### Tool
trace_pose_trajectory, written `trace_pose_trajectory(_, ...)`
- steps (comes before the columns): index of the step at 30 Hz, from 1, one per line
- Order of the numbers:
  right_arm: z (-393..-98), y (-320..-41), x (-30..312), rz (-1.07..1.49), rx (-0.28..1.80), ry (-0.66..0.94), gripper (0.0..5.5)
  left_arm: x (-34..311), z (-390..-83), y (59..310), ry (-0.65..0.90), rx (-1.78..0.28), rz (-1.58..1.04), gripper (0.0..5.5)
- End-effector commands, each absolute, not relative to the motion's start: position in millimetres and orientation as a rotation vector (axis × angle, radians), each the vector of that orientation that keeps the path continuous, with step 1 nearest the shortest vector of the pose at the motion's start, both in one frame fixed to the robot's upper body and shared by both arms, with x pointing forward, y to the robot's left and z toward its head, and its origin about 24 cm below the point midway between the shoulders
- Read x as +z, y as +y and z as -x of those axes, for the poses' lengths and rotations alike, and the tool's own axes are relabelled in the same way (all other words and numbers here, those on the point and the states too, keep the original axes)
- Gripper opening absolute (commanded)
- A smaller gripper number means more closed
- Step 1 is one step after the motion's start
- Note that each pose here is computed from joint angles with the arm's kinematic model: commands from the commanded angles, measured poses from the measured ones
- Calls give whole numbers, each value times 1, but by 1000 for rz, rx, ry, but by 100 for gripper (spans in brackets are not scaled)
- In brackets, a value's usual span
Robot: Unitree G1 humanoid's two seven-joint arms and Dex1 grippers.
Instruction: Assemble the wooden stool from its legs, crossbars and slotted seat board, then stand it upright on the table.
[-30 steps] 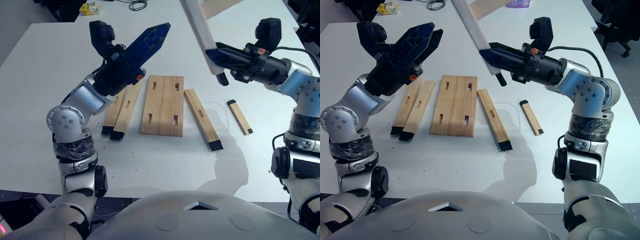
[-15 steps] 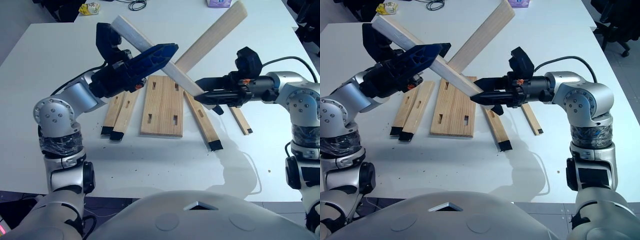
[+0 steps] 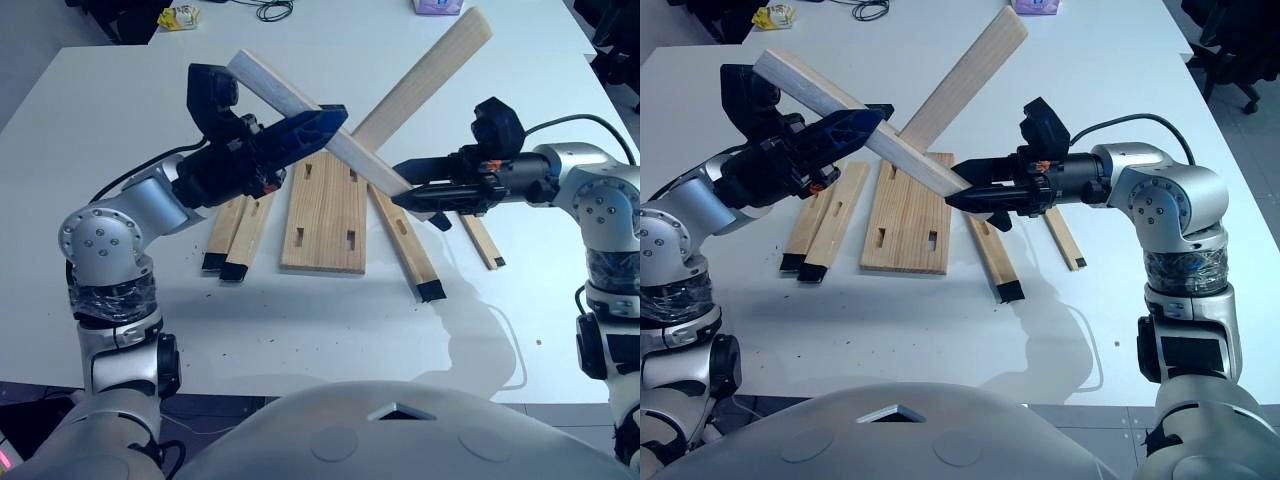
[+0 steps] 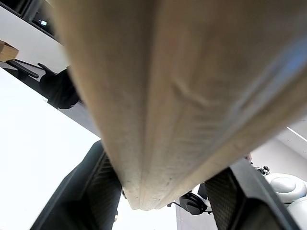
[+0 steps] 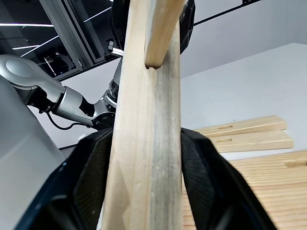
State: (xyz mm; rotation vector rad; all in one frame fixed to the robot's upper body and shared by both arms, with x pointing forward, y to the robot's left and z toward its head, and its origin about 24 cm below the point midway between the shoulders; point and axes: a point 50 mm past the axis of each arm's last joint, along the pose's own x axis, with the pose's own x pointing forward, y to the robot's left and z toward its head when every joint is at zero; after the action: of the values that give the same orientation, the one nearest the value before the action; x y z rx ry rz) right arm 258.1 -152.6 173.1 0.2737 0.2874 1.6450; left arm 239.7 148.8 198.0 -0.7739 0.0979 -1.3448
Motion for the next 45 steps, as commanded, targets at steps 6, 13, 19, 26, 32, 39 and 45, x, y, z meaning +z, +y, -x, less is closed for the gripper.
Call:
trace_pose_trajectory(6,-262,-151,176,-211,1618,201,213,195,-240,153,101,-1300,780,227)
trace_pose_trajectory(13,-268,-147,164,-167,1554,195,280,186,-245,153,120,-1221,770,215)
trace_pose_trajectory(19,-271,-150,162,-154,1535,222,362,181,-249,158,123,-1175,735,207)
trace_pose_trajectory(26,-279,-181,143,-29,1414,281,460,184,-270,191,40,-1035,523,206)
trace_pose_trajectory(32,-283,-212,133,93,1275,262,460,184,-269,215,58,-1061,264,206)
trace_pose_trajectory(39,-291,-228,135,80,1078,153,460,196,-260,231,92,-1171,13,206)
trace_pose_trajectory(45,-286,-238,134,69,981,125,460,204,-253,231,106,-1265,-82,206)
